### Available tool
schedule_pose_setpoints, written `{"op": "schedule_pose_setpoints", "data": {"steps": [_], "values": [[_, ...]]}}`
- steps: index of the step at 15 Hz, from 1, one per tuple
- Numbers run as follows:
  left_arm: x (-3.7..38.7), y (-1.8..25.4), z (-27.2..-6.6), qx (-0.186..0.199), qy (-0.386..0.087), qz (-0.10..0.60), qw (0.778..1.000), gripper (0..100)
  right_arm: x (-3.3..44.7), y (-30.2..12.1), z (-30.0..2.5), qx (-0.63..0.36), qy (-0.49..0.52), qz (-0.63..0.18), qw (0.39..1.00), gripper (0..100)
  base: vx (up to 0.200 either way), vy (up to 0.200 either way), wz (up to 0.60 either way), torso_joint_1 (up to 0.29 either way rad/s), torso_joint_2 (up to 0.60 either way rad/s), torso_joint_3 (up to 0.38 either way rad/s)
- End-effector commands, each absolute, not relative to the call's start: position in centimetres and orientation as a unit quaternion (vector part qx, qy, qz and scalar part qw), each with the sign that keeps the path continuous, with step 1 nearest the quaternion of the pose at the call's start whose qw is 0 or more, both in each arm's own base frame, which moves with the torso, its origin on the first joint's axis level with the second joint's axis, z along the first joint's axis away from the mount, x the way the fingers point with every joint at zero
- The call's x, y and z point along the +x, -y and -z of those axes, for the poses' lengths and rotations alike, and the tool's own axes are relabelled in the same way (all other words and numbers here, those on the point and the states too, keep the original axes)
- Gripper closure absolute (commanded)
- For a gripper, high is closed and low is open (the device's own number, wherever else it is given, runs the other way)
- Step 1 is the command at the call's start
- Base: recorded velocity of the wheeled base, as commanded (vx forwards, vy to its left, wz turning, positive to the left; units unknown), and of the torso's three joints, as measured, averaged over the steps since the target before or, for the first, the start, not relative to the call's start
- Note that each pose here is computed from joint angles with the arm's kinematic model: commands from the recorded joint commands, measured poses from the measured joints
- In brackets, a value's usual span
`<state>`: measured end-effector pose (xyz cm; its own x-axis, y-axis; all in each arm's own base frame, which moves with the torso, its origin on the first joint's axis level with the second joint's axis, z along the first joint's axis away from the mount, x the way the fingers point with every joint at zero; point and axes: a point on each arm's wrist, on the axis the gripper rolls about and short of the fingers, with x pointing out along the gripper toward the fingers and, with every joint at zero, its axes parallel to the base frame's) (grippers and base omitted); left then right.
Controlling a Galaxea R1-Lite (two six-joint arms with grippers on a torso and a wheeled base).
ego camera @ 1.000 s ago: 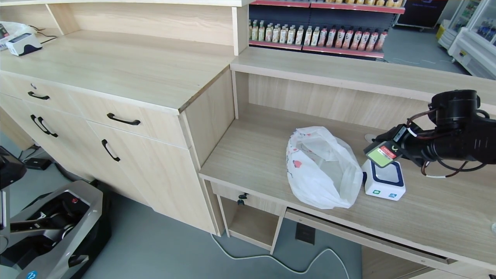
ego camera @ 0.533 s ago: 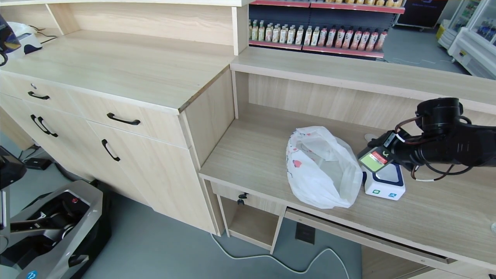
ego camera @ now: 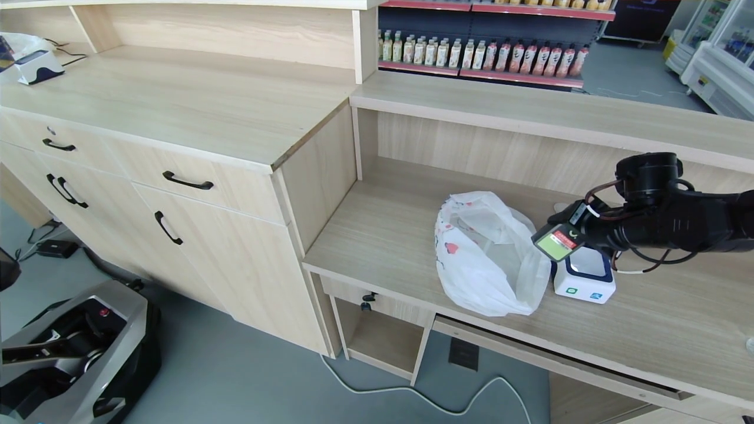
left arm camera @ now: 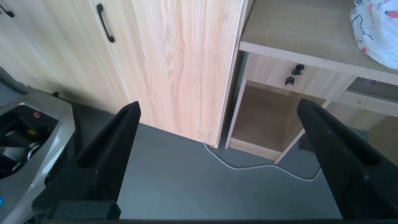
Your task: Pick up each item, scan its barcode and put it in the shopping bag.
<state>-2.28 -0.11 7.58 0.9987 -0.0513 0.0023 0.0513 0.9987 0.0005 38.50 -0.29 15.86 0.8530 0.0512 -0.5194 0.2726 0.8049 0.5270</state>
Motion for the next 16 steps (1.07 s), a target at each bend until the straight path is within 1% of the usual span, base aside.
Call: {"op": "schedule_pose_setpoints", "data": {"steps": [1, 6, 13, 15, 16], "values": [[-2.3, 0.1, -7.6, 0.000, 0.002, 0.025, 1.000, 0, 38.4, 0.3, -15.8, 0.306, -0.265, 0.060, 0.912, 100, 0.000, 0.000, 0.00, 0.000, 0.00, 0.000], [-2.3, 0.1, -7.6, 0.000, 0.002, 0.025, 1.000, 0, 38.1, 1.0, -15.6, 0.309, -0.268, 0.072, 0.910, 100, 0.000, 0.000, 0.00, 0.000, 0.00, 0.000], [-2.3, 0.1, -7.6, 0.000, 0.002, 0.025, 1.000, 0, 38.8, 1.1, -15.3, 0.294, -0.259, 0.065, 0.918, 100, 0.000, 0.000, 0.00, 0.000, 0.00, 0.000], [-2.3, 0.1, -7.6, 0.000, 0.002, 0.025, 1.000, 0, 38.4, 0.9, -16.0, 0.284, -0.252, 0.059, 0.923, 100, 0.000, 0.000, 0.00, 0.000, 0.00, 0.000], [-2.3, 0.1, -7.6, 0.000, 0.002, 0.025, 1.000, 0, 37.6, 0.5, -17.0, 0.249, -0.243, 0.049, 0.936, 100, 0.000, 0.000, 0.00, 0.000, 0.00, 0.000]]}}
